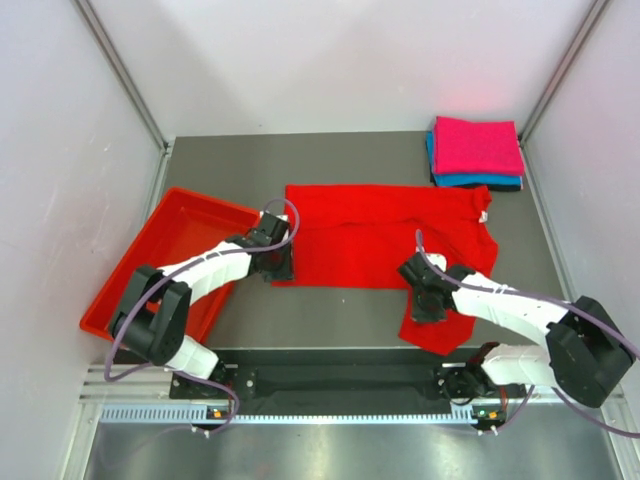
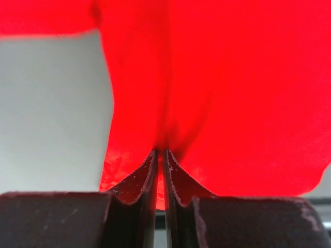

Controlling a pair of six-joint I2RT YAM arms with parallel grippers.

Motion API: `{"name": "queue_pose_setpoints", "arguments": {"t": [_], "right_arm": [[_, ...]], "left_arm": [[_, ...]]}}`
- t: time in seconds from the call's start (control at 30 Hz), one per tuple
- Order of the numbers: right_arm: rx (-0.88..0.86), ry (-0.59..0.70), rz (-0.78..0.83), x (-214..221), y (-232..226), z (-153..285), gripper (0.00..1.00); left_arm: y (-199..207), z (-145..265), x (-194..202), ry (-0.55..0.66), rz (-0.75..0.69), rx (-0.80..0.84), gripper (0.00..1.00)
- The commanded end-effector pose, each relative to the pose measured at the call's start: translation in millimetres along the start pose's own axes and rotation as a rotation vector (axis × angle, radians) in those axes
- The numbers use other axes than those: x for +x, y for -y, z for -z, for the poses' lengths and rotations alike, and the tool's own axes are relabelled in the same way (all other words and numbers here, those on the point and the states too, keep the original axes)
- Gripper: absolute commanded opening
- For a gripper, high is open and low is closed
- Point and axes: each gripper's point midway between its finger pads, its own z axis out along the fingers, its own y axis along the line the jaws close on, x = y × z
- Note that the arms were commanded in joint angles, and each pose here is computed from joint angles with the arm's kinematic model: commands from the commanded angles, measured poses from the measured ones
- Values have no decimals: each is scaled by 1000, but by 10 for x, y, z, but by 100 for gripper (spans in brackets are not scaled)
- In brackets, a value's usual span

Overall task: Fold and stack the t-shirts
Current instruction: Fold the tshirt

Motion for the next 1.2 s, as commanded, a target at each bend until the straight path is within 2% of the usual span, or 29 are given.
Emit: {"name": "queue_pose_setpoints", "arguments": {"t": [0.0,0.13,0.33,0.43,0.47,0.57,0.6,0.63,0.67,0.73,0.8,0.83,0.93,1.07,1.17], "right_arm": [[98,-39,3,238,214,75,9],[76,-49,16,311,153,151,11],[19,-46,3,351,80,423,15],[-12,38,-44,119,12,663,19],[-20,117,-66,-82,1,803,21],[-12,228,-129,-595,80,958,28],[-3,242,-154,-736,146,956,30],[51,244,-209,-962,419,888,34],[-2,264,-247,-1176,419,926,34],[86,270,-348,-1458,885,871,35],[115,317,-418,-1739,1158,913,36],[126,288,-478,-1786,1391,818,37],[107,247,-582,-1870,1707,587,38],[71,204,-644,-1911,1829,354,36],[71,207,-667,-1942,1846,234,36]], "left_arm": [[-200,-29,55,11,8,-97,37],[-389,27,185,-10,-13,-175,36],[-381,273,245,11,-9,-151,35],[-334,428,104,48,-21,-147,36],[-238,517,-64,92,-31,-122,36],[69,643,-433,176,-33,-2,42],[150,651,-514,184,-26,43,43],[244,600,-567,164,-23,95,44],[404,676,-730,165,-15,186,43],[474,681,-888,153,-20,224,44],[486,684,-1146,154,-26,217,43],[508,684,-1304,168,-25,221,43],[464,656,-1518,179,0,244,44],[424,700,-1798,225,21,273,43],[425,636,-1821,220,24,283,43]]}}
